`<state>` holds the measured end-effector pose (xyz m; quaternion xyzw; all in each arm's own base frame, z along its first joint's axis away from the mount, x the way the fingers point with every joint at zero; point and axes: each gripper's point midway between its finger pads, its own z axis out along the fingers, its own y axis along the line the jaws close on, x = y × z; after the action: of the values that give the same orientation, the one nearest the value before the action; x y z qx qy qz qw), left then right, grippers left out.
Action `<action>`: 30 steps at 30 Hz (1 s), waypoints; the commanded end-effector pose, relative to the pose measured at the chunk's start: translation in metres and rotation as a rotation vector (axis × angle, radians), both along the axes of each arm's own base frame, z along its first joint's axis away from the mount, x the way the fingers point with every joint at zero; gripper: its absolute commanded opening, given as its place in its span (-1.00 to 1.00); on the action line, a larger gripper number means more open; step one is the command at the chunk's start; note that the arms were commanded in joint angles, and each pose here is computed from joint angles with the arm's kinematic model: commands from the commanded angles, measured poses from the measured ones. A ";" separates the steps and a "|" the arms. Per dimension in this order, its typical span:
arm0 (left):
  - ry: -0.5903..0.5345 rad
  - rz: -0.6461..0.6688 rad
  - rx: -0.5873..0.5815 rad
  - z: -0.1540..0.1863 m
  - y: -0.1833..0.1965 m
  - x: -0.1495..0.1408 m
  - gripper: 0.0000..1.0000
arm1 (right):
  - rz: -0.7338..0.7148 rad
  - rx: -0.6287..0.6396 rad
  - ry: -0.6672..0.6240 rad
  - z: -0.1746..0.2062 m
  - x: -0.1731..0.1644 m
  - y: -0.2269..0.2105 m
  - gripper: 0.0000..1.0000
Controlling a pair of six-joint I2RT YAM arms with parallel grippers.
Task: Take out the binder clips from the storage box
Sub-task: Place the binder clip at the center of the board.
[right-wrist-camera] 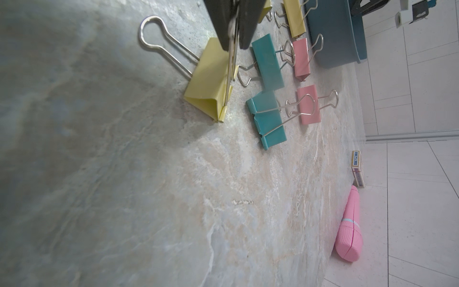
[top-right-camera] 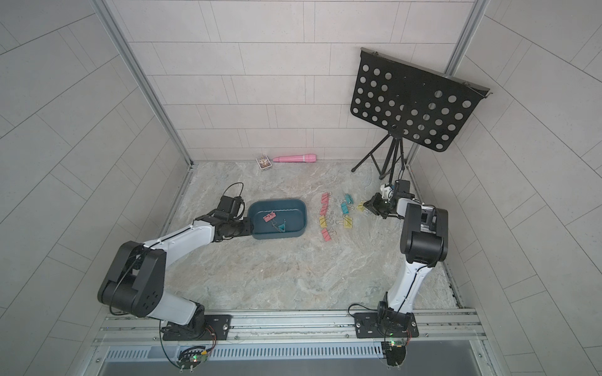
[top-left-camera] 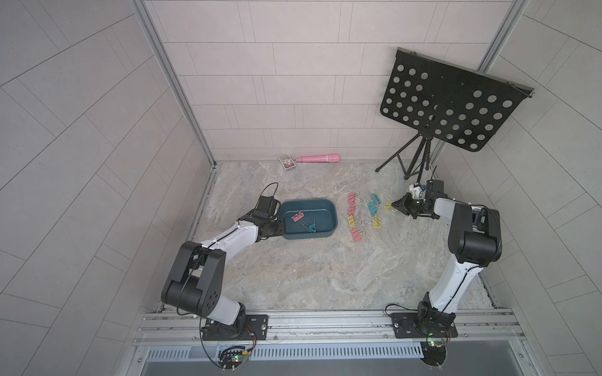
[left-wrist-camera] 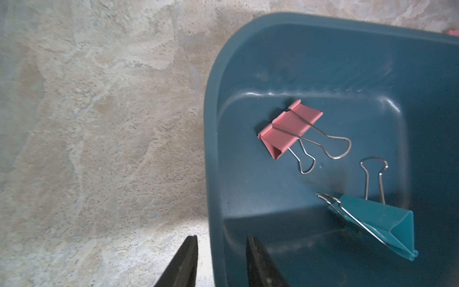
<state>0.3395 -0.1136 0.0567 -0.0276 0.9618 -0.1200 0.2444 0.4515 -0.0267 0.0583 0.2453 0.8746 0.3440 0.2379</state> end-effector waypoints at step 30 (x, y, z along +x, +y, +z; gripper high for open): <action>0.003 0.009 0.021 0.000 0.006 -0.001 -0.19 | -0.057 -0.119 -0.089 0.058 -0.044 -0.007 -0.26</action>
<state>0.3396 -0.1132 0.0566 -0.0279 0.9619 -0.1189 0.2446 0.4171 -0.0303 0.0988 0.2512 0.8684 0.3205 0.2828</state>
